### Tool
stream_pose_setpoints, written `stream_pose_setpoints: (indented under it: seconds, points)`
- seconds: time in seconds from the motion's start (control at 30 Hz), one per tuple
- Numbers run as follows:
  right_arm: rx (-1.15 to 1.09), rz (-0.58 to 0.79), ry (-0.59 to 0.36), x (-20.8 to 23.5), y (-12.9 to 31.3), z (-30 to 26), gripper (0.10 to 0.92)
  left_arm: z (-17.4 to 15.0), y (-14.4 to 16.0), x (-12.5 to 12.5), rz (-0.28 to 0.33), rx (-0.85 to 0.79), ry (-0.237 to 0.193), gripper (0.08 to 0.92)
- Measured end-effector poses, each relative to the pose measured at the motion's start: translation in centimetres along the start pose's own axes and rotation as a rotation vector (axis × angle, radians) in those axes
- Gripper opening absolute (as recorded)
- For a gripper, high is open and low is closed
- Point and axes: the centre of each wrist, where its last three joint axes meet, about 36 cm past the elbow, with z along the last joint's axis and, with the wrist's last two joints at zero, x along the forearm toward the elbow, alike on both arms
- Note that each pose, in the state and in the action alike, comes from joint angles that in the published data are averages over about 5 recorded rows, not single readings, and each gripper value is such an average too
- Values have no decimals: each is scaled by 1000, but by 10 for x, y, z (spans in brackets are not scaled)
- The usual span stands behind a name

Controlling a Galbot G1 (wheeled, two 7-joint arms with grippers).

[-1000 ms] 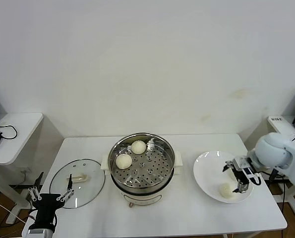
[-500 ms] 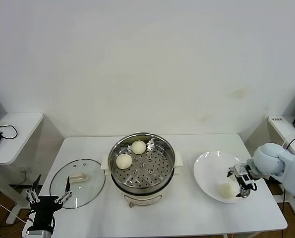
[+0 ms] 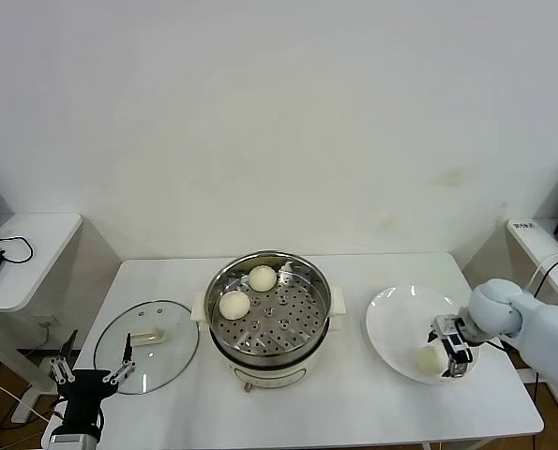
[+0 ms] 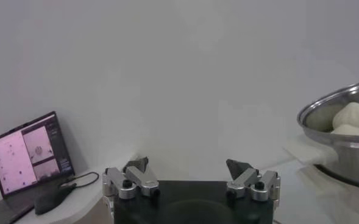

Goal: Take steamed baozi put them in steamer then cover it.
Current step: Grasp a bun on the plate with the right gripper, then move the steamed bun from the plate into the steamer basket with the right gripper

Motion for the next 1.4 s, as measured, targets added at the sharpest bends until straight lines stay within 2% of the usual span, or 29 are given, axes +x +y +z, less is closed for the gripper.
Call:
stream_pose_setpoints:
  seconds: [0.33,0.6,1.03,1.4]
  points:
    - [-20,-5,-10,0,-3,-2,586,-1,0,1,-2,1,-2,823]
    - [-28,13,-13,24,-13,3,570,-3,1,1,-4,2,-9,823]
    - [-10,174,-78,130,-64,-16,577,-4,2,0,6,-5,-18,823]
    - [154,326,-185,222,-104,-103,582,-2,3,0,2,-7,-15,823]
